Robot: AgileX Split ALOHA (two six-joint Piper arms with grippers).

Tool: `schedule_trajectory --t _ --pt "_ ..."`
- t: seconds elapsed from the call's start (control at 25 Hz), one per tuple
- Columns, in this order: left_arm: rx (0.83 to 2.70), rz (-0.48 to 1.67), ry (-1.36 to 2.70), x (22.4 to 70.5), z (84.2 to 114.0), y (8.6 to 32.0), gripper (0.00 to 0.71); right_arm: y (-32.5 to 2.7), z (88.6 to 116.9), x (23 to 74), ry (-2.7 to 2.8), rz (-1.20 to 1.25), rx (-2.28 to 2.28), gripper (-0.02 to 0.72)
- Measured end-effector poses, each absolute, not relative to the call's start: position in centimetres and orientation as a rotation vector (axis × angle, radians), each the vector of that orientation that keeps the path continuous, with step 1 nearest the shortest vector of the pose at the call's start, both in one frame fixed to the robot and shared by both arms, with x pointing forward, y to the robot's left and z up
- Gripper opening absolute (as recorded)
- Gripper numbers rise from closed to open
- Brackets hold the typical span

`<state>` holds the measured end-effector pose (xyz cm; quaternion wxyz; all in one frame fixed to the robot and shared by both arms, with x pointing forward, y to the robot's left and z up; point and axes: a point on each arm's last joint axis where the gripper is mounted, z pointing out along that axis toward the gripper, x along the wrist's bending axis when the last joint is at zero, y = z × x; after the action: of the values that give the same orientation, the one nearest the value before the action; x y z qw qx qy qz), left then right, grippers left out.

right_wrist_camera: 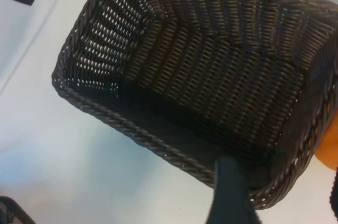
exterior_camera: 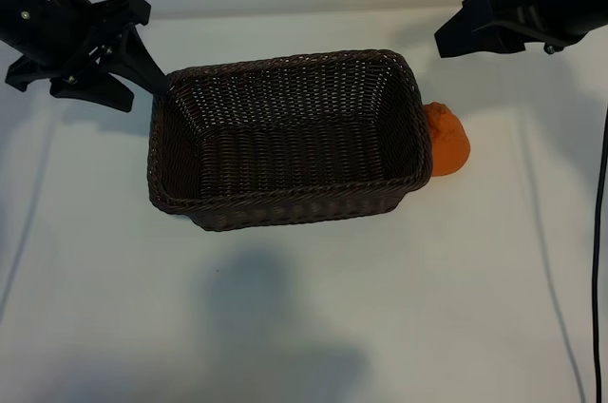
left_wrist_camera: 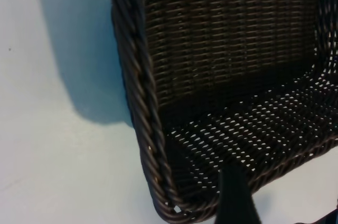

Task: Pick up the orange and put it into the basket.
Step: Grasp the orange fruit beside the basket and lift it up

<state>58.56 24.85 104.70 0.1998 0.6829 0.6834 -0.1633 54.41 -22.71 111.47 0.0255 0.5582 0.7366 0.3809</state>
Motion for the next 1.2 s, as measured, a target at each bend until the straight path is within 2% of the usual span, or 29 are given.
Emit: schedule_trajectory --t 0.2,0.8,0.92,1.08,1.2 --pt "1.922 -0.434 1.878 58.3 105.3 24.8 0.489 -22.7 111.5 54.4 2.276 1.178 1.726 0.447" --pt "1.940 -0.214 1.735 54.8 111.3 25.1 0.489 -22.7 111.4 54.3 2.291 1.173 1.727 0.447" --pt "1.953 -0.226 1.752 54.5 110.7 25.2 0.489 -22.7 111.4 54.2 2.301 1.170 1.729 0.447" --pt "2.001 -0.338 1.803 53.3 107.5 25.3 0.489 -22.6 111.4 54.2 2.308 1.167 1.730 0.447" --pt "2.009 -0.388 1.773 52.7 106.8 25.0 0.489 -22.6 111.4 54.2 2.307 1.167 1.732 0.447"
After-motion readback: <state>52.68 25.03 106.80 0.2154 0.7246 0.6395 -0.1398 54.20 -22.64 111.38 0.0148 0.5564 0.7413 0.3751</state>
